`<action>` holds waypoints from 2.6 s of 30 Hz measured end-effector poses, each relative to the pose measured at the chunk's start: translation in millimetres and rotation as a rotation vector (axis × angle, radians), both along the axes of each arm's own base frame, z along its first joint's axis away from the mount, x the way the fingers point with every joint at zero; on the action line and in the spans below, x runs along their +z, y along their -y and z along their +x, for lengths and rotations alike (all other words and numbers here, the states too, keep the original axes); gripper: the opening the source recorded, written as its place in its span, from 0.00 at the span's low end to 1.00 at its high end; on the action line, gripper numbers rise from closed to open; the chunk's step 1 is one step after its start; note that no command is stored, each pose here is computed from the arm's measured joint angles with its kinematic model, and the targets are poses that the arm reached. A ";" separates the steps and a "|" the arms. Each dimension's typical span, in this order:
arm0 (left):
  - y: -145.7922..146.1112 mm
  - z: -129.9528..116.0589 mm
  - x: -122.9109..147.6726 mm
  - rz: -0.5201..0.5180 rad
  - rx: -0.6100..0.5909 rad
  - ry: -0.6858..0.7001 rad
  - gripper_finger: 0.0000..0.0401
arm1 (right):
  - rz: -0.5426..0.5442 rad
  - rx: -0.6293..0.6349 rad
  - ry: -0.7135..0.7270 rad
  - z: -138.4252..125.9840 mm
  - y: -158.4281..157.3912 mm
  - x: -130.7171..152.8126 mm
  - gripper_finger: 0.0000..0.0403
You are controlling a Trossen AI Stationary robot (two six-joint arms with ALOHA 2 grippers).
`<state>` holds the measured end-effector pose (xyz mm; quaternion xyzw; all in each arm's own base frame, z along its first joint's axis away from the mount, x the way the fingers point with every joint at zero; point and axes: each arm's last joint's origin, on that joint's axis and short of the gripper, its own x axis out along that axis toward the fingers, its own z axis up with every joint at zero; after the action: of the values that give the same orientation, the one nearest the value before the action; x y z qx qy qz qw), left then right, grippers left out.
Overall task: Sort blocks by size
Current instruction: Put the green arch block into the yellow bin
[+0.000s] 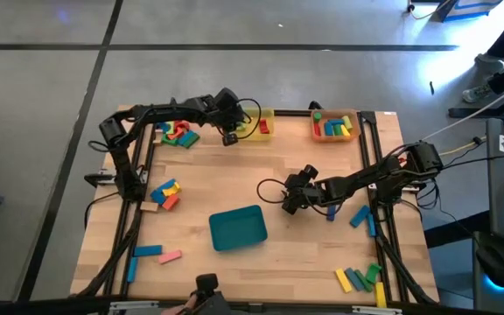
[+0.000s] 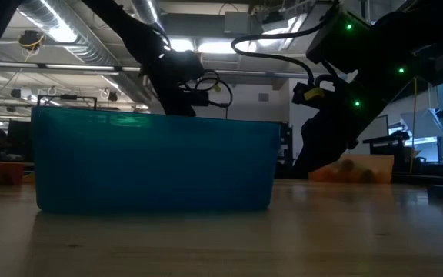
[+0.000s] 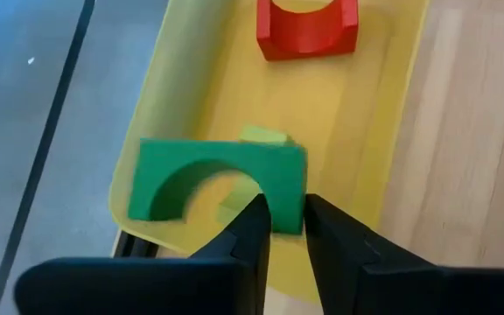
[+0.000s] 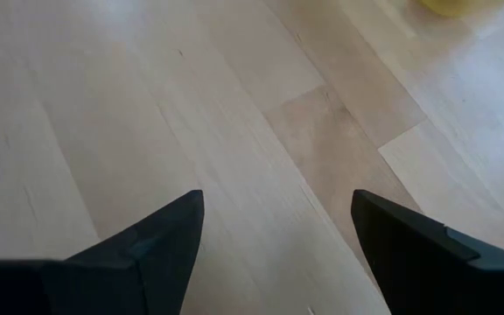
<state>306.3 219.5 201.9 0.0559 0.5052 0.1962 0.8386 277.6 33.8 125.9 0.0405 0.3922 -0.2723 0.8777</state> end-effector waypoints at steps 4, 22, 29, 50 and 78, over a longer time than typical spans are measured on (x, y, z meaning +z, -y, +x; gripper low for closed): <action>0.2 -0.4 0.0 -0.002 0.003 -0.003 0.18 | 0.000 0.000 0.000 0.0 0.0 0.0 0.72; 32.9 -47.4 80.7 -0.074 0.139 -0.051 0.42 | 0.000 0.000 0.000 0.0 0.0 0.0 0.72; 33.8 -76.3 84.3 -0.124 0.352 -0.151 0.38 | 0.000 0.000 0.000 0.0 0.0 0.0 0.72; 52.3 -121.1 -4.9 -0.158 0.496 -0.541 0.36 | 0.000 0.000 0.000 0.0 0.0 0.0 0.72; 42.9 -134.5 -50.7 -0.354 0.453 -0.547 0.36 | 0.007 0.005 0.000 0.2 -0.2 0.0 0.72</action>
<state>171.8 176.6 151.2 -0.1521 0.7355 0.2639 0.6052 277.8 34.0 125.9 0.0426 0.3933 -0.2689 0.8782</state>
